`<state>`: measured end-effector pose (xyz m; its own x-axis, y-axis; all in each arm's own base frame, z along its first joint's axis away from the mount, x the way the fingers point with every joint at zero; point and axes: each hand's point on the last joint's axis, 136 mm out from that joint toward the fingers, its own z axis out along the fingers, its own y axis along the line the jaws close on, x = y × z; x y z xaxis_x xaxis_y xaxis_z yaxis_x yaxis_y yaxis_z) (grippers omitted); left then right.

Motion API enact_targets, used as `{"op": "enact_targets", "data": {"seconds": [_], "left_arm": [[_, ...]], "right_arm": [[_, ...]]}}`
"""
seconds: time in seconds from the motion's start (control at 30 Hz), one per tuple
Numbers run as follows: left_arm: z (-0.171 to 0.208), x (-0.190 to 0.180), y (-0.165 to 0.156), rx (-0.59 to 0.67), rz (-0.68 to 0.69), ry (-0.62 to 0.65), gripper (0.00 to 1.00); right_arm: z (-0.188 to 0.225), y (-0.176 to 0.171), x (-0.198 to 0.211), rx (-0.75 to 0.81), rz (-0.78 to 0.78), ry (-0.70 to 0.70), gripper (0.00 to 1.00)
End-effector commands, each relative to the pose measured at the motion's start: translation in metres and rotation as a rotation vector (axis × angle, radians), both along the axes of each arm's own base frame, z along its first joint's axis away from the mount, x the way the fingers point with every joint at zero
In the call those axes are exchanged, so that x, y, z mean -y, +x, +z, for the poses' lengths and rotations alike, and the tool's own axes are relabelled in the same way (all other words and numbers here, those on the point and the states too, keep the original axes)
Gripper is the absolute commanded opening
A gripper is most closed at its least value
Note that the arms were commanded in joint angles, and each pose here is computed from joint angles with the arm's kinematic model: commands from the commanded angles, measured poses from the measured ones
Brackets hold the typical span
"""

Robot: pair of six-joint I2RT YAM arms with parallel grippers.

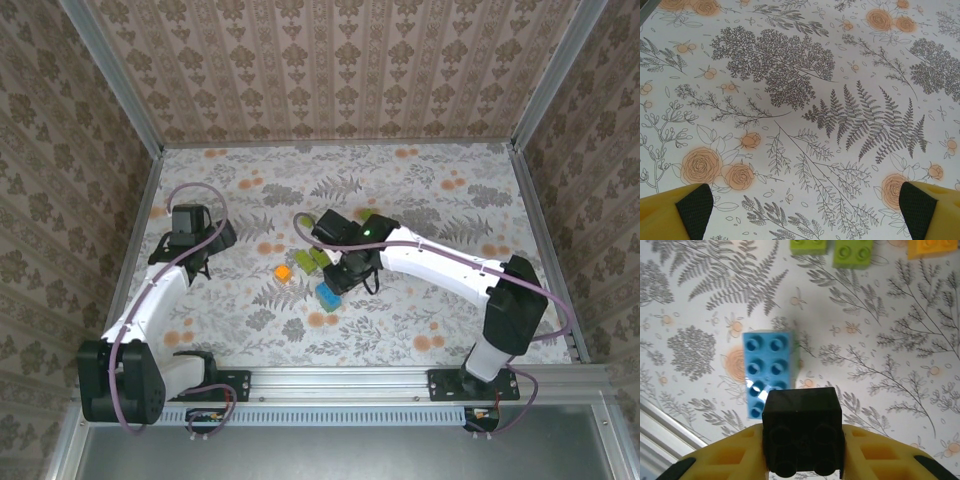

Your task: Assemble a carrot with lego

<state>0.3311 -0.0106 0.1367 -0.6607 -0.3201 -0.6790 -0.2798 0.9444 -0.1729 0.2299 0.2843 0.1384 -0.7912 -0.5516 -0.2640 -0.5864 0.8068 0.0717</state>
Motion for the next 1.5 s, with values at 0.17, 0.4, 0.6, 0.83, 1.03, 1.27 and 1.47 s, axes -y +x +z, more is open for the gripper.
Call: {"op": "enact_targets", "data": {"seconds": [0.17, 0.4, 0.6, 0.83, 1.03, 1.27, 1.47], "left_arm": [[0.013, 0.001, 0.004, 0.021, -0.014, 0.013, 0.98], [0.014, 0.001, 0.004, 0.023, -0.016, 0.014, 0.99], [0.014, 0.001, 0.004, 0.023, -0.012, 0.016, 0.99], [0.014, 0.001, 0.004, 0.024, -0.012, 0.016, 0.99], [0.014, 0.001, 0.005, 0.023, -0.014, 0.017, 0.99], [0.013, 0.001, 0.005, 0.02, -0.014, 0.019, 0.99], [0.012, 0.001, 0.005, 0.019, -0.015, 0.019, 0.99]], "right_arm": [[-0.011, -0.01, -0.017, -0.051, 0.002, -0.037, 0.35], [-0.019, -0.011, -0.022, -0.066, 0.005, -0.051, 0.35], [-0.025, -0.013, -0.023, -0.077, 0.007, -0.065, 0.35], [-0.035, -0.013, -0.024, -0.092, 0.014, -0.08, 0.35], [-0.04, -0.013, -0.025, -0.102, 0.022, -0.086, 0.35], [-0.044, -0.016, -0.024, -0.117, 0.026, -0.091, 0.35], [-0.046, -0.02, -0.023, -0.134, 0.02, -0.082, 0.35]]}}
